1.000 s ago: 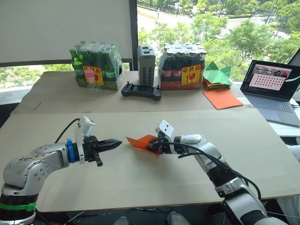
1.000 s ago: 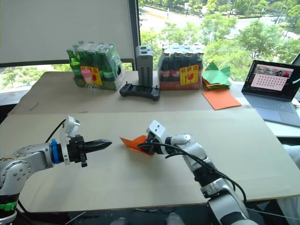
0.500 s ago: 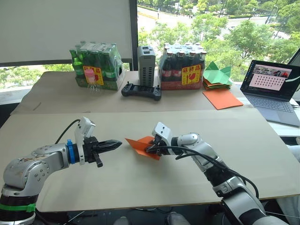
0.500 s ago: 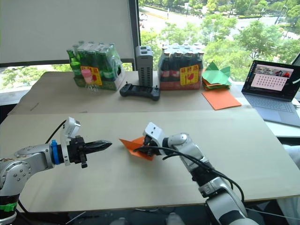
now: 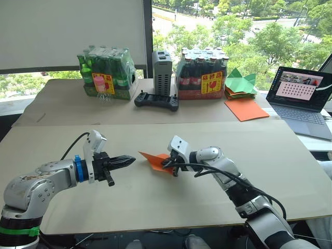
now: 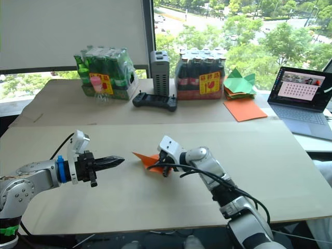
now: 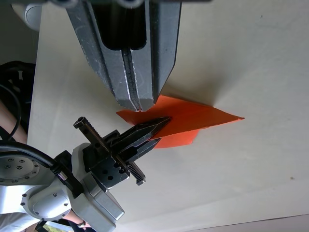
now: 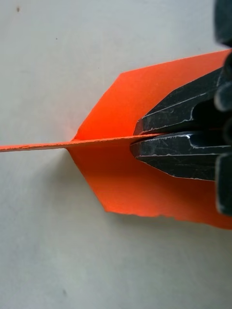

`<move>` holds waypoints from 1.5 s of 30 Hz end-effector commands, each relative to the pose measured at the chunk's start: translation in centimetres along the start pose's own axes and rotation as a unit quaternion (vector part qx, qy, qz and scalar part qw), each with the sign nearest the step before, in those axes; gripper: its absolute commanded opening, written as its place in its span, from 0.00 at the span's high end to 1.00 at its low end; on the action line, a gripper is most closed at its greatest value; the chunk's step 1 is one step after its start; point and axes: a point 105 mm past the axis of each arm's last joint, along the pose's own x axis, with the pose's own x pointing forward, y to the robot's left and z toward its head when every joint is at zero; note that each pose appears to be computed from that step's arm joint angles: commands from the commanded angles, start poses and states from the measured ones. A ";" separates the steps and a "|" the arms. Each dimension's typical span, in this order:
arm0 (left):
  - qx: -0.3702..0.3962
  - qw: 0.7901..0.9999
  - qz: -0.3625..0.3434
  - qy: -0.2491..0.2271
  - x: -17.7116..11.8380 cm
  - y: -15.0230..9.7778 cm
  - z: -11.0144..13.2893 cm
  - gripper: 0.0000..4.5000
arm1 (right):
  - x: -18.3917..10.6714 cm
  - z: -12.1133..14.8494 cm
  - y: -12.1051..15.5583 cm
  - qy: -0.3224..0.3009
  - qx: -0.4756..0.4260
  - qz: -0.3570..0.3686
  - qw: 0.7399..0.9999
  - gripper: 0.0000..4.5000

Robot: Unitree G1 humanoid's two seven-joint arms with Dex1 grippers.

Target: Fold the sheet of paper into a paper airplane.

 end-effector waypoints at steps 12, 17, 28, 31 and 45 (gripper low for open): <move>0.018 0.999 -0.025 -0.012 1.2 -0.5 0.5 1.00 | -12.1 -4.7 -9.5 0.042 0.110 -0.351 0.929 0.99; 0.018 0.999 -0.026 -0.021 1.9 0.2 0.7 1.00 | -17.2 -7.4 -11.1 0.059 0.152 -0.466 0.870 0.99; 0.016 0.999 -0.035 -0.019 2.4 0.6 0.7 1.00 | -21.9 -10.9 -11.7 0.083 0.193 -0.581 0.786 0.99; 0.015 0.999 -0.033 -0.019 2.4 0.7 0.7 1.00 | -22.4 -11.1 -11.9 0.085 0.195 -0.596 0.774 0.99; 0.011 1.000 -0.016 -0.019 1.8 1.1 0.6 1.00 | -21.2 -10.7 -12.2 0.074 0.197 -0.590 0.780 0.65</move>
